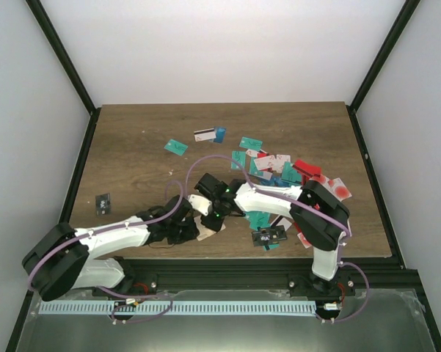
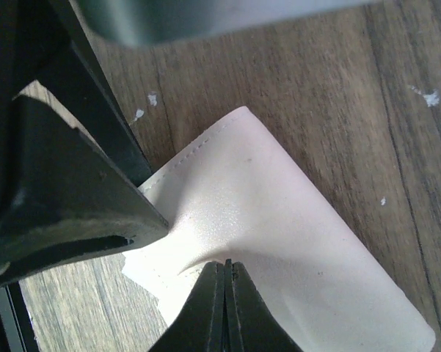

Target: Put the credit cards into the card holder

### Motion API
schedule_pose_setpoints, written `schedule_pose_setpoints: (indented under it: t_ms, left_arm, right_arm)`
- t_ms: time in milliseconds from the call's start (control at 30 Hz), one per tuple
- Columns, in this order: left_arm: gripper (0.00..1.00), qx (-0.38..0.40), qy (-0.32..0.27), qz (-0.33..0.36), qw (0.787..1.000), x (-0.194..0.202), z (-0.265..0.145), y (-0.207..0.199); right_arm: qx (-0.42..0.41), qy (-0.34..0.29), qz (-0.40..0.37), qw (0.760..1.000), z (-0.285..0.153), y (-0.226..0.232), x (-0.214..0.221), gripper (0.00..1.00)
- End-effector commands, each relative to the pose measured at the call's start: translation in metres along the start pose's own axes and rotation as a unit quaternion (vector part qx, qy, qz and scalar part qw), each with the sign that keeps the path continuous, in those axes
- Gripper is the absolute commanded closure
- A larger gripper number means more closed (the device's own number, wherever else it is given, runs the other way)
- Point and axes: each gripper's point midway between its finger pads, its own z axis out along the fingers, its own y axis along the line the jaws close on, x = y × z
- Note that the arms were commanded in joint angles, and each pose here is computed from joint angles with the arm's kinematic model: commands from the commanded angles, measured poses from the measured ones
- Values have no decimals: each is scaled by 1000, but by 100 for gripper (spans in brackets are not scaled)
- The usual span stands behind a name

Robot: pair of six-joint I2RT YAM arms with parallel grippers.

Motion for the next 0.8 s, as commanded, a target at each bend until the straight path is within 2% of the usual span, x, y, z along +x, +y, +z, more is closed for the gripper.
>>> schedule_pose_setpoints:
  t_ms: [0,67,133,200,433,767]
  left_arm:
    - [76,-5,25,9,1000,14,-3,10]
    - [69,15,16,28,999,9,-12,-3]
    - [55,23,3,43,999,0,-25,-14]
    - [50,31,-5,54,998,-8,-35,-24]
    - [51,54,16,80,995,-40,-36,-36]
    - [55,18,66,115,991,-37,-7,-18]
  right_arm:
    - [4,-17,-37,999,-10,1,-9,99]
    - [-1,-17,-39,999,-15,6,-1,99]
    - [-6,-17,-41,999,-19,11,7,99]
    - [-3,-16,-42,999,-22,13,15,99]
    - [-2,-36,-55,998,-26,17,20,99]
    - [-3,-62,-68,996,-22,14,3,99]
